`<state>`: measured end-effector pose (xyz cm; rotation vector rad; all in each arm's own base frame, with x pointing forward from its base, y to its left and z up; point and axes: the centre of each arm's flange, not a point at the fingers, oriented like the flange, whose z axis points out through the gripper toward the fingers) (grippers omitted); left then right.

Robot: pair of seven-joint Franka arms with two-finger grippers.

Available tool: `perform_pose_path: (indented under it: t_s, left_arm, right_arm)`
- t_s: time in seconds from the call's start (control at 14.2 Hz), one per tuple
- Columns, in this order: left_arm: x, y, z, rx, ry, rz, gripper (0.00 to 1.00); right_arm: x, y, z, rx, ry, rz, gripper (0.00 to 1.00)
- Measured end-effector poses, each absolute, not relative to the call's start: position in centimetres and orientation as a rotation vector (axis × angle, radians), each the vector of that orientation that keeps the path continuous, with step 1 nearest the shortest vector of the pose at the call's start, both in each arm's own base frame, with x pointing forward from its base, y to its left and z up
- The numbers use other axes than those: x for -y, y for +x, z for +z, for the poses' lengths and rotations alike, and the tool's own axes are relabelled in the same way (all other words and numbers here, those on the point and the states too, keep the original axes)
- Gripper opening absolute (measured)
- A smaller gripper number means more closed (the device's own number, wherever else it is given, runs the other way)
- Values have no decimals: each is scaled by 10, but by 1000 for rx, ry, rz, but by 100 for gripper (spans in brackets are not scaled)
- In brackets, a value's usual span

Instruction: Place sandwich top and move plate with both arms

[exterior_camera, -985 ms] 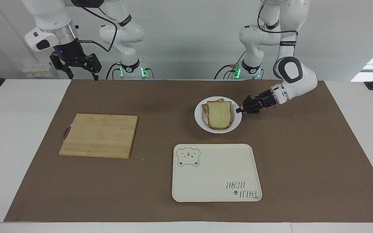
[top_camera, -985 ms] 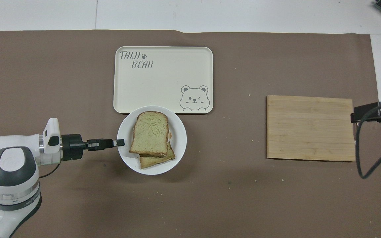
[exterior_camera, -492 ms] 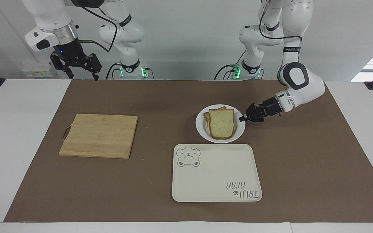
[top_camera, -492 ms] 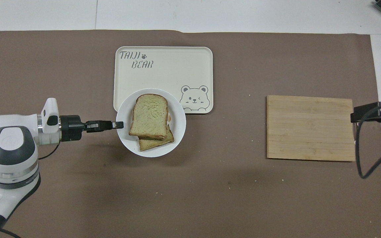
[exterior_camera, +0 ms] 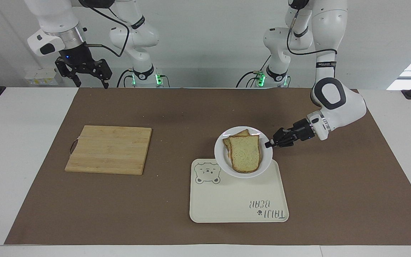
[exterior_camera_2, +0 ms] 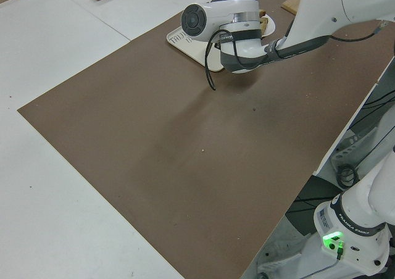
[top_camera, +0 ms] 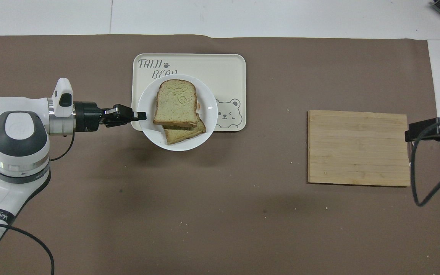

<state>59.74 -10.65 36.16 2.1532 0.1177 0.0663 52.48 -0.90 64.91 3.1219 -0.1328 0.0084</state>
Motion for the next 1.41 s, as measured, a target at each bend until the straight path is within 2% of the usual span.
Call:
perform_pose_path:
  t_s: [0.56,0.98,1.06,1.34,1.41]
  left_arm:
    - [133,640,310,-140,2185,58,5]
    - [145,653,291,-179,2221,114,6]
    - [141,656,293,-220,2232,139,13]
    - [124,665,312,-287,2322,185,56]
    - [117,666,325,-272,2366,200,69]
  right_arm:
    - [9,525,649,133,3122,9,100]
    - [9,525,649,133,3122,9,100]
    - [9,525,649,133,3122,9,100]
    - [9,525,649,133,3122,9,100]
    - [9,525,649,133,3122,9,100]
